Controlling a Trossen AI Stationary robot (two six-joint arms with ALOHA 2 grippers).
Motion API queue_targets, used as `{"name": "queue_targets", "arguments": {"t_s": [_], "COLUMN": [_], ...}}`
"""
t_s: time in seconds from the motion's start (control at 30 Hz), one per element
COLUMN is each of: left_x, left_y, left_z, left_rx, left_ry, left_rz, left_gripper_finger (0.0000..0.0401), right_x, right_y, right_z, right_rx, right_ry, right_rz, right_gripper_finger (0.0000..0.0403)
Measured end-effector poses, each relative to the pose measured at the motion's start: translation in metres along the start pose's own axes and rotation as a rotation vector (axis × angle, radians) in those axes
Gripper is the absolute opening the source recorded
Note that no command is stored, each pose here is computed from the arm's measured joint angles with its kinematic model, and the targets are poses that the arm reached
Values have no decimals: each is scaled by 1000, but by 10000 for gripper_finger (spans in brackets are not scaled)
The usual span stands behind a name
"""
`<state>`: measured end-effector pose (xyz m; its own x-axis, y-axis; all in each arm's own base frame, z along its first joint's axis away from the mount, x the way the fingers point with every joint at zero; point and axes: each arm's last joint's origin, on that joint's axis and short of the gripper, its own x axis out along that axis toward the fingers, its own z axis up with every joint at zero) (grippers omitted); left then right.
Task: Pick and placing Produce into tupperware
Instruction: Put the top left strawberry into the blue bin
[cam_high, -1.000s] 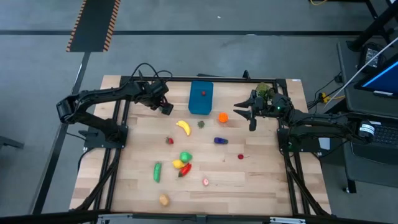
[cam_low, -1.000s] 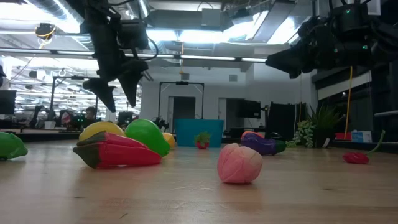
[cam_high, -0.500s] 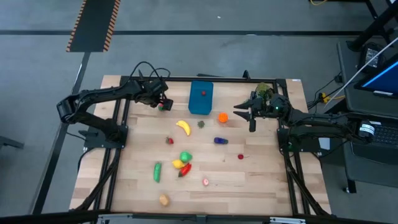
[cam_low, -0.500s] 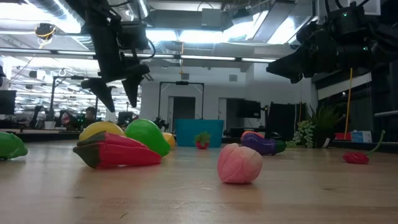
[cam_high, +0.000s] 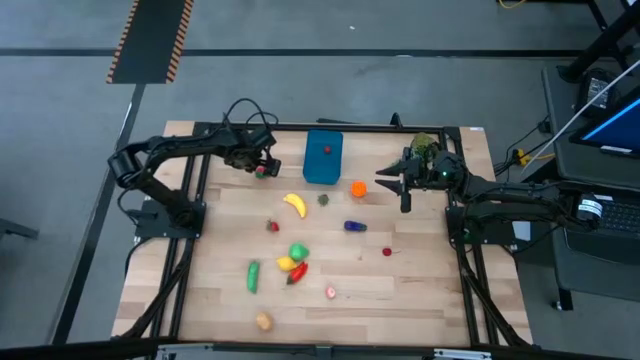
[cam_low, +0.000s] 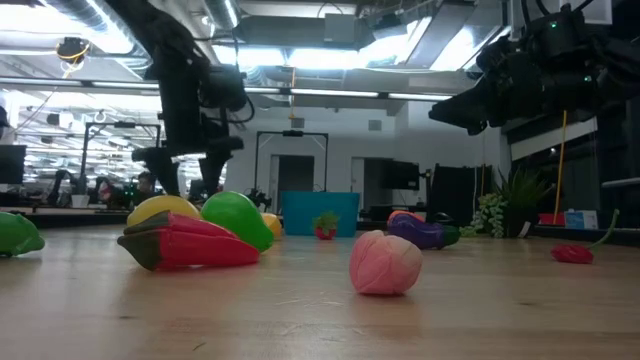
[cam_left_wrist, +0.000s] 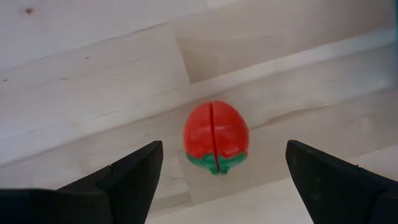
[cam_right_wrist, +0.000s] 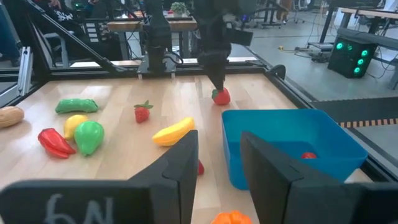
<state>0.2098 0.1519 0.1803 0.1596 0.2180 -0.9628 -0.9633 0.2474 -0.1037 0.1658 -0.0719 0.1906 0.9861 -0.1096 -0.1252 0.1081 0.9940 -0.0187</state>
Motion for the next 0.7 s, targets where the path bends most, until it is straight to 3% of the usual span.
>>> {"name": "queue_targets", "arguments": {"t_s": [0.7], "left_x": [28], "left_y": [-1], "left_z": [5], "left_rx": [-8], "left_ry": [57], "left_rz": [22], "left_gripper_finger": [331], "right_x": [0], "right_y": [0], "right_z": [-1], "right_rx": [-19], "right_ry": [8], "right_rz": [0], "right_gripper_finger": [123]}}
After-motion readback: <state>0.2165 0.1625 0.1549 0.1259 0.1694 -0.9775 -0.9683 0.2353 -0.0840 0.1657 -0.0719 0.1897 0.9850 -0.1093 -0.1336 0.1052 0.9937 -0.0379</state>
